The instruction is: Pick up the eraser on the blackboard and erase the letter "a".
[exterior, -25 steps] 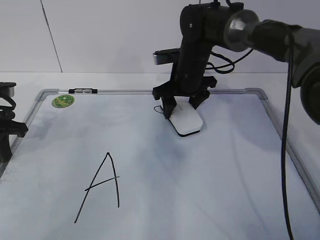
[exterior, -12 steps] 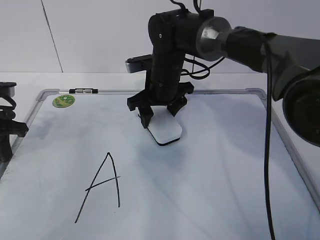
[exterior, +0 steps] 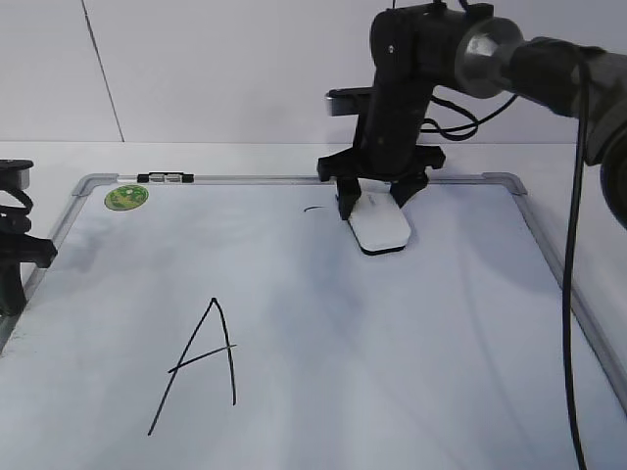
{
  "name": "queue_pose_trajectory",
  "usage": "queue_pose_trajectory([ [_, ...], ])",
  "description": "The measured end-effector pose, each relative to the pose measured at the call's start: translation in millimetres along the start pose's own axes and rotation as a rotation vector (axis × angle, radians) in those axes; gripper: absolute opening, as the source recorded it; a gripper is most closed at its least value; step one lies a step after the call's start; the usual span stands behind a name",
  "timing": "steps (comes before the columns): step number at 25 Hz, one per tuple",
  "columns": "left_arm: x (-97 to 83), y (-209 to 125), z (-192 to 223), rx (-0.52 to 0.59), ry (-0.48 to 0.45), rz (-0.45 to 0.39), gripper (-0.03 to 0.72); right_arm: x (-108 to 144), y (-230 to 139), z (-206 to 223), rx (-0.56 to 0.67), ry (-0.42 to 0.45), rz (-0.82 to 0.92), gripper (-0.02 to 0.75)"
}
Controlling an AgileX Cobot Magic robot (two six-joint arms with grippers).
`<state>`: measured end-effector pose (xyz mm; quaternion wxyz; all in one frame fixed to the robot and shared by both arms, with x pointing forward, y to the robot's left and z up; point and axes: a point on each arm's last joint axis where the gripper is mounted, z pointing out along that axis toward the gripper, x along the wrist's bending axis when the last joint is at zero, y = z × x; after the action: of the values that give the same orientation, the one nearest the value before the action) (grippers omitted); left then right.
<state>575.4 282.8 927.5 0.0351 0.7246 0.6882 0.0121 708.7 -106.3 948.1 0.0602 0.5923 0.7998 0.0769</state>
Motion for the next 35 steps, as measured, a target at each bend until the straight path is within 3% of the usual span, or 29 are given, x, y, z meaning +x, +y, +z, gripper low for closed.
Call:
queue_pose_trajectory([
  [4, 0.0, 0, 0, 0.000, 0.000, 0.000, 0.020, -15, 1, 0, -0.001, -0.006, 0.031, 0.533],
  [10, -0.1, 0, 0, -0.001, -0.001, -0.001, 0.020, 0, 0, 1, -0.001, -0.003, -0.017, 0.533],
  [14, 0.0, 0, 0, 0.000, 0.000, 0.000, 0.020, 25, 2, 3, -0.017, -0.004, -0.090, 0.533],
  [26, 0.1, 0, 0, 0.002, 0.001, 0.001, 0.019, 113, 9, 7, -0.117, 0.120, -0.279, 0.533],
  [32, 0.0, 0, 0, 0.002, 0.000, 0.000, 0.019, 103, 13, 7, -0.124, 0.105, -0.257, 0.533],
  [35, 0.0, 0, 0, 0.000, 0.000, 0.000, 0.019, 81, 18, 8, -0.125, 0.113, -0.208, 0.533],
])
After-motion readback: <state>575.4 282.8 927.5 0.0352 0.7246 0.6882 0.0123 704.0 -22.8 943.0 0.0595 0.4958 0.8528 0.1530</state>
